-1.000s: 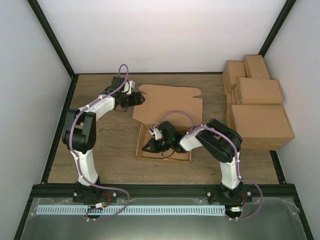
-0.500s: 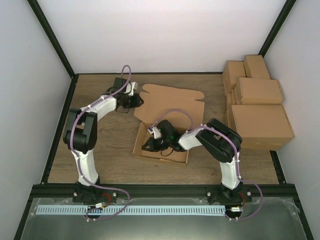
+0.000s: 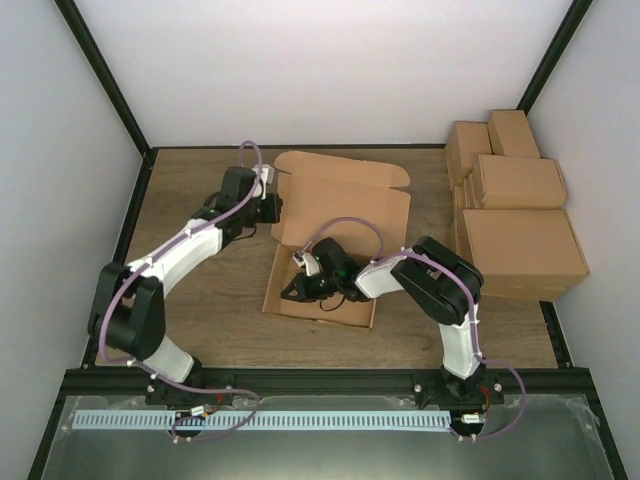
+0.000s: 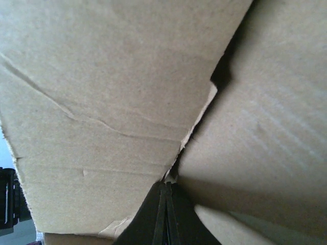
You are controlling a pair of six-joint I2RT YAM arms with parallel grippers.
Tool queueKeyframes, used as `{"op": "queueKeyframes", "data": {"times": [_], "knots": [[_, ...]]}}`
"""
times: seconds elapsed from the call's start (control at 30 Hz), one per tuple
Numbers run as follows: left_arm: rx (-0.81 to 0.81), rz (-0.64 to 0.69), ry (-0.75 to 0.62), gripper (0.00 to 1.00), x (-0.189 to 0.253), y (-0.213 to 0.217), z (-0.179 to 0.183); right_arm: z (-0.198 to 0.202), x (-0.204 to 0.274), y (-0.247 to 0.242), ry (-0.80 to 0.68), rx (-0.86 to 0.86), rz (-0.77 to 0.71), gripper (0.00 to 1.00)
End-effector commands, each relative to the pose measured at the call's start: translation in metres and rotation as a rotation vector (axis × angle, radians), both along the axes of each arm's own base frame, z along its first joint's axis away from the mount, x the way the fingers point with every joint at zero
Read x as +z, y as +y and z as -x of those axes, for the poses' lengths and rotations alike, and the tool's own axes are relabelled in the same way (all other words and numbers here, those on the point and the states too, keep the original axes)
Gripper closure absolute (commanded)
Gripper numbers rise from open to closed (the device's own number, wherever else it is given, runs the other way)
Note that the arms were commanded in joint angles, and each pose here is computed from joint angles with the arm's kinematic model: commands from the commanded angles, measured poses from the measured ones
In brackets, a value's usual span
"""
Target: Fold the paper box
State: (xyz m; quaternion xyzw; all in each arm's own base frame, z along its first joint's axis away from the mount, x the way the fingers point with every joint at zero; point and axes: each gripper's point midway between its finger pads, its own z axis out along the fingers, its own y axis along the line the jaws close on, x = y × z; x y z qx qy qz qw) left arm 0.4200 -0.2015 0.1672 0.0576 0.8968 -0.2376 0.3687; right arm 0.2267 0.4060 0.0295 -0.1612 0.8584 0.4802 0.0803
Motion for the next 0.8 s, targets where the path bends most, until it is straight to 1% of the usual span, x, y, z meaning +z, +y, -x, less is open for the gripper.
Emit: {"op": "queueKeyframes", "data": {"times": [0.0,0.13,0.23,0.4,0.5,0.77], "knots": [[0.069,-0.013,-0.177,0.96,0.034,0.004,0.012,-0.002,0.001,0.004,-0.026,0.002,0.016,0.99],[0.127,0.026,-0.263,0.96,0.049,0.009,0.036,-0.004,0.003,0.002,-0.041,-0.015,0.021,0.99],[0.153,0.025,-0.32,0.96,0.053,0.008,0.055,-0.006,0.003,0.0,-0.056,-0.027,0.025,0.99],[0.251,0.02,-0.392,0.96,0.057,0.014,0.081,-0.007,0.006,-0.004,-0.086,-0.051,0.01,0.99],[0.27,0.034,-0.435,0.96,0.062,0.013,0.097,-0.008,0.009,-0.006,-0.118,-0.069,-0.001,0.99],[0.285,0.027,-0.485,0.96,0.068,0.011,0.117,-0.011,0.025,-0.009,-0.208,-0.115,-0.04,0.99]]}}
